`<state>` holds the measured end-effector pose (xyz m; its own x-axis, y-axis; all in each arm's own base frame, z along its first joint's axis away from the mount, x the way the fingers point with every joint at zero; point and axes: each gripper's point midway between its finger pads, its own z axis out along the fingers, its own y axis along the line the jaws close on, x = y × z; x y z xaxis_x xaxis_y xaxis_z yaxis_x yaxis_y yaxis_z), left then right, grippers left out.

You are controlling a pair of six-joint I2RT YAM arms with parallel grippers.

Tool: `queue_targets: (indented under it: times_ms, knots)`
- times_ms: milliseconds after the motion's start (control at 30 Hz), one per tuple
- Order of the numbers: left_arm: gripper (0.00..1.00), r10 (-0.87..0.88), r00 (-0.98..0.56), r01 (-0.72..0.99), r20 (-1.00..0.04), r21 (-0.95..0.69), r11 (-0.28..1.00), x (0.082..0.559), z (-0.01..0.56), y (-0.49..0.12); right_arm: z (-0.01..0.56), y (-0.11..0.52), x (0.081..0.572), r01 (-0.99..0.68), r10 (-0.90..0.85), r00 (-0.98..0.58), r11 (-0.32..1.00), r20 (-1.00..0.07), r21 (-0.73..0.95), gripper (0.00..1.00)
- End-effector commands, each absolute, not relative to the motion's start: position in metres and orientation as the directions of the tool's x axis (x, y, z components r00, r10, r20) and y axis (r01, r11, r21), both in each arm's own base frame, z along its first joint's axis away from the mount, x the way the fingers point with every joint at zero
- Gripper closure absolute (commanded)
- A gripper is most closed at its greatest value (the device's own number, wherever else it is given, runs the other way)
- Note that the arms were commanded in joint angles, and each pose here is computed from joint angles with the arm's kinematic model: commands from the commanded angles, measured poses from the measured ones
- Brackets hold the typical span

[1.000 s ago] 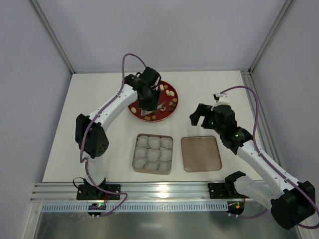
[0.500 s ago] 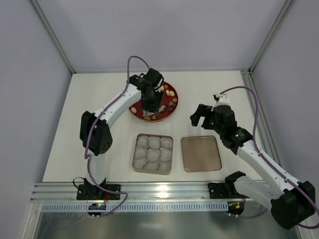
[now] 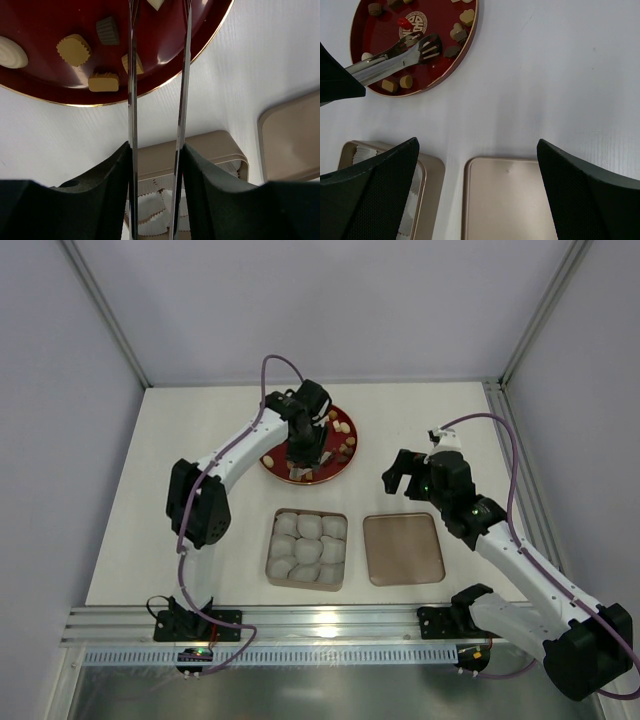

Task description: Pack the chocolate

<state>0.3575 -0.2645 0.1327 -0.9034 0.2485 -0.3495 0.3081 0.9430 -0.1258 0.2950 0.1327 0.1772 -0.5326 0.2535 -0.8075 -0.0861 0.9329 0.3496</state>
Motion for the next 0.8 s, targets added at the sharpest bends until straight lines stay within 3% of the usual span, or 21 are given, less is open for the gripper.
queue_targets:
  times_ms: [0, 400, 767]
  knots:
    - [0.57, 0.259, -0.877, 0.343, -0.404, -0.150, 0.927, 0.367, 0.146, -0.278, 0.198, 0.130, 0.300, -0.089, 0.276, -0.476, 0.930, -0.835, 0.358, 0.00]
    - [0.65, 0.261, -0.874, 0.348, -0.409, -0.152, 0.925, 0.366, 0.153, -0.280, 0.198, 0.129, 0.300, -0.086, 0.275, -0.476, 0.931, -0.836, 0.355, 0.00]
    - [0.85, 0.264, -0.863, 0.350, -0.430, -0.135, 0.927, 0.370, 0.164, -0.278, 0.195, 0.130, 0.301, -0.088, 0.275, -0.482, 0.930, -0.832, 0.358, 0.00]
